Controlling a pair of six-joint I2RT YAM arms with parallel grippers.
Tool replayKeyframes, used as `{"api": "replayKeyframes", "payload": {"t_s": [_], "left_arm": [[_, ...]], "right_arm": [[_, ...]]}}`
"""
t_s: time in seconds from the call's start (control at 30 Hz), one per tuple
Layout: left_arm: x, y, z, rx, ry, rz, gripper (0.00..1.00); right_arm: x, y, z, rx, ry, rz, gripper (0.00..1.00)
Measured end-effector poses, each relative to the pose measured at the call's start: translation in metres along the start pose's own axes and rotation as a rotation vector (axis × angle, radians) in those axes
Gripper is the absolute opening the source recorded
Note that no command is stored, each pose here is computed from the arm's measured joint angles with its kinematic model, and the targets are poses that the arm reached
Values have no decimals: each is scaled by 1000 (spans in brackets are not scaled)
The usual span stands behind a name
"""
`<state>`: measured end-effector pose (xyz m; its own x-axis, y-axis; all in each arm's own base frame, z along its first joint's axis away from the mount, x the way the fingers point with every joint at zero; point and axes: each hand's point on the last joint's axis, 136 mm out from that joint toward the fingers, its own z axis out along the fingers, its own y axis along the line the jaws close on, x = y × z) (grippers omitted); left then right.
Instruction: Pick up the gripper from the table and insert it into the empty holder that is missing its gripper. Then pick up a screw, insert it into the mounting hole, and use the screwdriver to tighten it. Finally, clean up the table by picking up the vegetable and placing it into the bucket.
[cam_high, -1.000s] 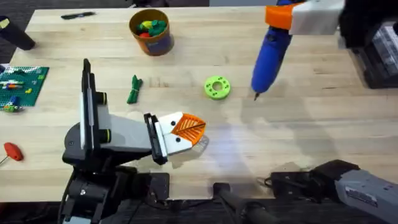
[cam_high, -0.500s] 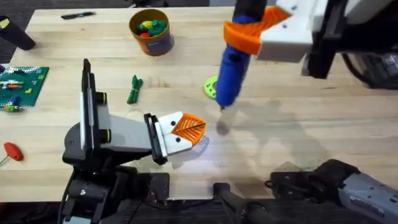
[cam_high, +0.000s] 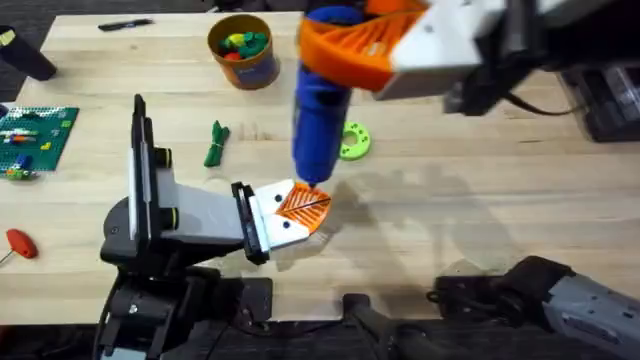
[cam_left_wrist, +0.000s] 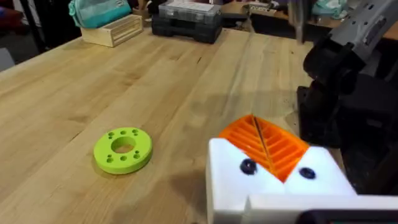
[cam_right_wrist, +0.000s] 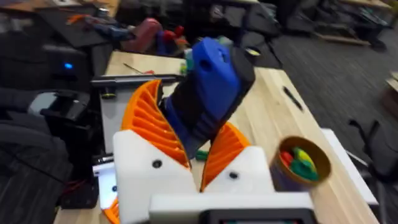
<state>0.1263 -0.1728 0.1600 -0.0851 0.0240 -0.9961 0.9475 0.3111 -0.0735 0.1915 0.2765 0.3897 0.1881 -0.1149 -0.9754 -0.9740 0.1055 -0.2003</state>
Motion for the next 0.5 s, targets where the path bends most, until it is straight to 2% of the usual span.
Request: {"api": "replayKeyframes", "payload": {"t_s": [0.27,0.5], "left_arm": [[0,0,0,0,0,0,16],[0,0,0,0,0,0,16]], "right_arm": [[5,12,35,-119,-38,-63,5],[2,22,41,-152,-55,-126,5]]}}
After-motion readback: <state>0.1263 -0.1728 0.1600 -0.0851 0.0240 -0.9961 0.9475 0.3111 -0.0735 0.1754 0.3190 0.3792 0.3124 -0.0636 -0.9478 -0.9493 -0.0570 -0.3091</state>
